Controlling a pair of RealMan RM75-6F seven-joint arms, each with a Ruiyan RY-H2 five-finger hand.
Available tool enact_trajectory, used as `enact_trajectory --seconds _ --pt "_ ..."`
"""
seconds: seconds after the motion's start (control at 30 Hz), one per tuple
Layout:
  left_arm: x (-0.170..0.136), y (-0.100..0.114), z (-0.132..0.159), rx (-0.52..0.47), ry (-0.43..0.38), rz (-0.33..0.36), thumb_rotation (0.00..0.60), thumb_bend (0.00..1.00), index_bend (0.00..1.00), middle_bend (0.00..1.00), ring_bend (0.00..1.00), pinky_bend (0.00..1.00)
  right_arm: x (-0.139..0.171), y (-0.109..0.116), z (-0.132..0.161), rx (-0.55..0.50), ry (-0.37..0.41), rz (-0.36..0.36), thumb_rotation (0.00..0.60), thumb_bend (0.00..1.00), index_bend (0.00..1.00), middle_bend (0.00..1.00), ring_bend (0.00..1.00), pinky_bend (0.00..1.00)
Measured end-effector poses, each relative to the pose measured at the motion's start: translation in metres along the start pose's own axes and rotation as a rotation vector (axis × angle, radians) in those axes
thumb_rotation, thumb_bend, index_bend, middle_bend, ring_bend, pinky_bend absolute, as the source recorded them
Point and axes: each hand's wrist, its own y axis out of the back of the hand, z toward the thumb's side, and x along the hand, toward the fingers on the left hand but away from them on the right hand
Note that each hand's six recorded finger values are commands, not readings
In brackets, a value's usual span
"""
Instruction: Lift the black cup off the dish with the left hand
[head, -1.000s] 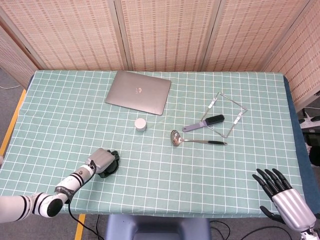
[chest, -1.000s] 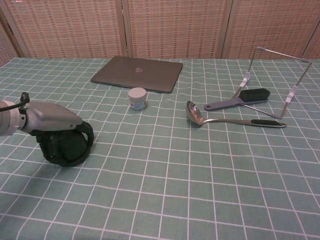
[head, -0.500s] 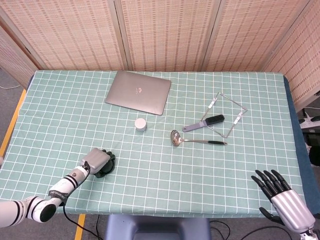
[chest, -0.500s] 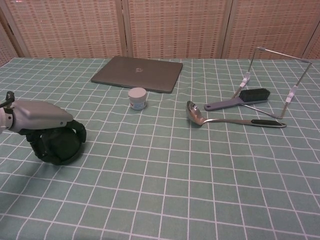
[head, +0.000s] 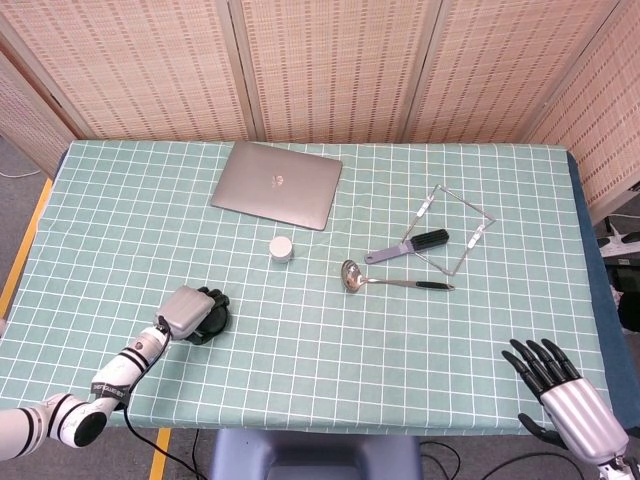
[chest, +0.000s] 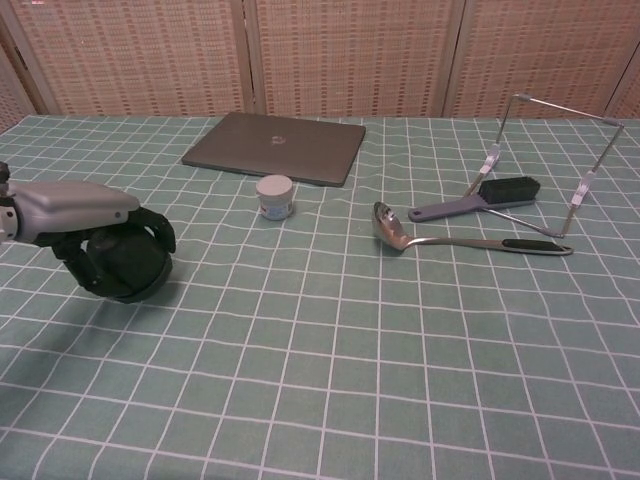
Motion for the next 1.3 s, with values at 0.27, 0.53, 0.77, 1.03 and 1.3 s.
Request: enact_trajectory --seconds 0.27,0.53,0.77,1.03,1.3 --pt "-0.001 0.027 0.001 -0.437 -0.025 0.142 0.600 0.41 0.82 0.86 0.77 0.96 -0.002 -0.001 -0.002 -0.001 -0.008 0.003 0.600 0.18 0.00 0.00 0.00 0.00" --pt "-0.003 0.056 -0.007 -1.144 -0.164 0.229 0.600 0.41 0.82 0.86 0.76 0.95 -0.003 0.000 -0.002 -0.015 -0.008 0.001 0.600 0.17 0.00 0.00 0.00 0.00" --pt "-0.007 0.063 -0.010 -1.359 -0.261 0.203 0.600 0.41 0.81 0.86 0.76 0.94 -0.001 0.001 -0.003 -0.010 -0.005 0.003 0.600 0.17 0.00 0.00 0.00 0.00" --pt "-0.008 0.032 -0.007 -0.933 -0.183 -0.009 0.600 0.41 0.78 0.82 0.71 0.86 0.000 0.001 -0.002 -0.011 -0.003 0.000 0.600 0.18 0.00 0.00 0.00 0.00" --pt "-0.006 0.015 -0.021 -0.239 -0.107 -0.050 0.600 0.41 0.75 0.79 0.65 0.77 0.001 0.001 -0.001 -0.006 0.000 0.004 0.600 0.17 0.00 0.00 0.00 0.00"
